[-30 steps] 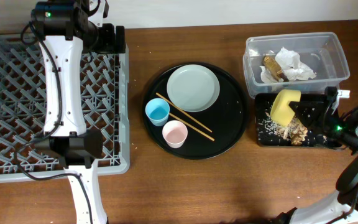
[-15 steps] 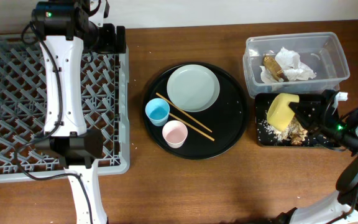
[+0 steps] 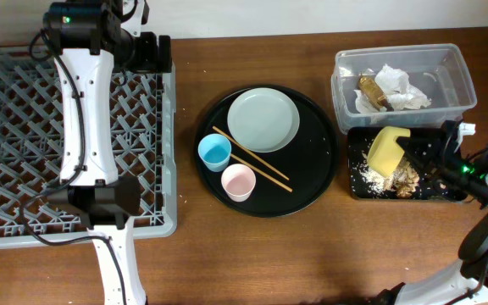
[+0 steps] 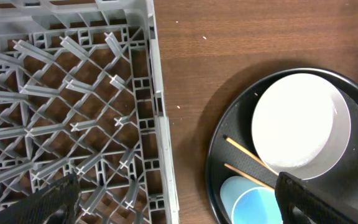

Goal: Sort waste into correct bins and load items into the dishwasher rack
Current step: 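Tip the yellow bowl to dump food scraps onto the black tray, then return the yellow bowl to the round tray with the right gripper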

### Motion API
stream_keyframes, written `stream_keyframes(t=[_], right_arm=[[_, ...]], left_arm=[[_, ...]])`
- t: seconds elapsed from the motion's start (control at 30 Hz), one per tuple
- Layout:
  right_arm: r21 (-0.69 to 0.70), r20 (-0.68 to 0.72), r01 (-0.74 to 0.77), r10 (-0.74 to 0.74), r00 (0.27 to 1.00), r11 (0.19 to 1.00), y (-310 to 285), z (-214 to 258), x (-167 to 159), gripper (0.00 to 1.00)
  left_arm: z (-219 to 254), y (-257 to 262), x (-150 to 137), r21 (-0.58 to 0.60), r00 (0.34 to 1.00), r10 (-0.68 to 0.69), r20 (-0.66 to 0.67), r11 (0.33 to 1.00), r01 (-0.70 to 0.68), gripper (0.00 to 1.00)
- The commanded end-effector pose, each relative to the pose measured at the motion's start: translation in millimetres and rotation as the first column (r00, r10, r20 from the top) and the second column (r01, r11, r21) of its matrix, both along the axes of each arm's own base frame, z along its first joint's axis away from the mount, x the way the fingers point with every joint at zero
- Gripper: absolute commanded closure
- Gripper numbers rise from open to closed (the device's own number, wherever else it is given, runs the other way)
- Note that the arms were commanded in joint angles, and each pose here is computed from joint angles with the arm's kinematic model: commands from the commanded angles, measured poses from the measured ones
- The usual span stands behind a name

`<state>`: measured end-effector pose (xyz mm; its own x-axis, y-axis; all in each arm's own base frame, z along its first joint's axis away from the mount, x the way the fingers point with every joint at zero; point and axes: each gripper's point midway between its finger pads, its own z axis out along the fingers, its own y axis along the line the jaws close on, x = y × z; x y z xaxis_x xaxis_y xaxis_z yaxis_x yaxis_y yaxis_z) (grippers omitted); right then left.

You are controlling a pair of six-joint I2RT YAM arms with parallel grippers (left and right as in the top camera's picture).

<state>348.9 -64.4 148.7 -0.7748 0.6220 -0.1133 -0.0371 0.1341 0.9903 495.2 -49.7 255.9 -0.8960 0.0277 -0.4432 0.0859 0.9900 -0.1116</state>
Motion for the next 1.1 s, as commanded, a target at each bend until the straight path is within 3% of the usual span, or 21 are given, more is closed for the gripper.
stream_keyframes(t=[0.0, 0.23, 0.37, 0.53, 0.67, 0.83, 0.9, 0.97, 1.07], right_arm=[[0.016, 0.079, -0.029, 0.027, 0.997, 0.999, 10.0, 19.0, 1.7, 0.96], [-0.006, 0.103, -0.074, 0.075, 0.992, 0.997, 26.5, 25.3, 2.9, 0.96], [-0.172, 0.036, -0.153, 0.161, 0.986, 0.973, 56.3, 19.0, -0.6, 0.96], [-0.424, 0.005, -0.258, 0.287, 0.958, 0.868, 107.2, 35.1, -7.5, 0.96], [-0.719, -0.104, -0.283, 0.304, 0.947, 0.635, 148.3, 36.6, -9.6, 0.96], [-0.886, -0.194, -0.28, 0.252, 0.948, 0.371, 184.0, 9.4, -7.6, 0.96], [-0.934, -0.225, -0.273, 0.217, 0.95, 0.229, 200.7, -11.9, -5.1, 0.96], [-0.95, -0.246, -0.278, 0.206, 0.947, 0.145, 211.6, -30.3, -3.0, 0.96], [-0.945, -0.278, -0.308, 0.225, 0.934, 0.113, 224.2, -50.7, -1.8, 0.96]], left_arm=[[-5.4, -0.7, 1.1, 0.0, 1.0, 0.008, -0.013, 1.0, -0.008, 0.01], [-5.6, -0.8, 1.2, 0.0, 1.0, 0.008, -0.014, 1.0, -0.008, 0.01], [-5.6, -1.4, 1.1, 0.0, 1.0, 0.007, -0.014, 1.0, -0.007, 0.01], [-5.4, -0.6, 1.1, 0.0, 1.0, 0.008, -0.013, 1.0, -0.008, 0.01], [-5.4, -0.7, 1.1, 0.0, 1.0, 0.008, -0.013, 1.0, -0.008, 0.01], [-5.4, -0.7, 1.1, 0.0, 1.0, 0.008, -0.013, 1.0, -0.008, 0.01], [-5.6, -0.8, 1.2, 0.0, 1.0, 0.008, -0.014, 1.0, -0.008, 0.01], [-5.6, -0.8, 1.2, 0.0, 1.0, 0.008, -0.014, 1.0, -0.008, 0.01], [-5.6, -0.8, 1.2, 0.0, 1.0, 0.008, -0.014, 1.0, -0.008, 0.01]])
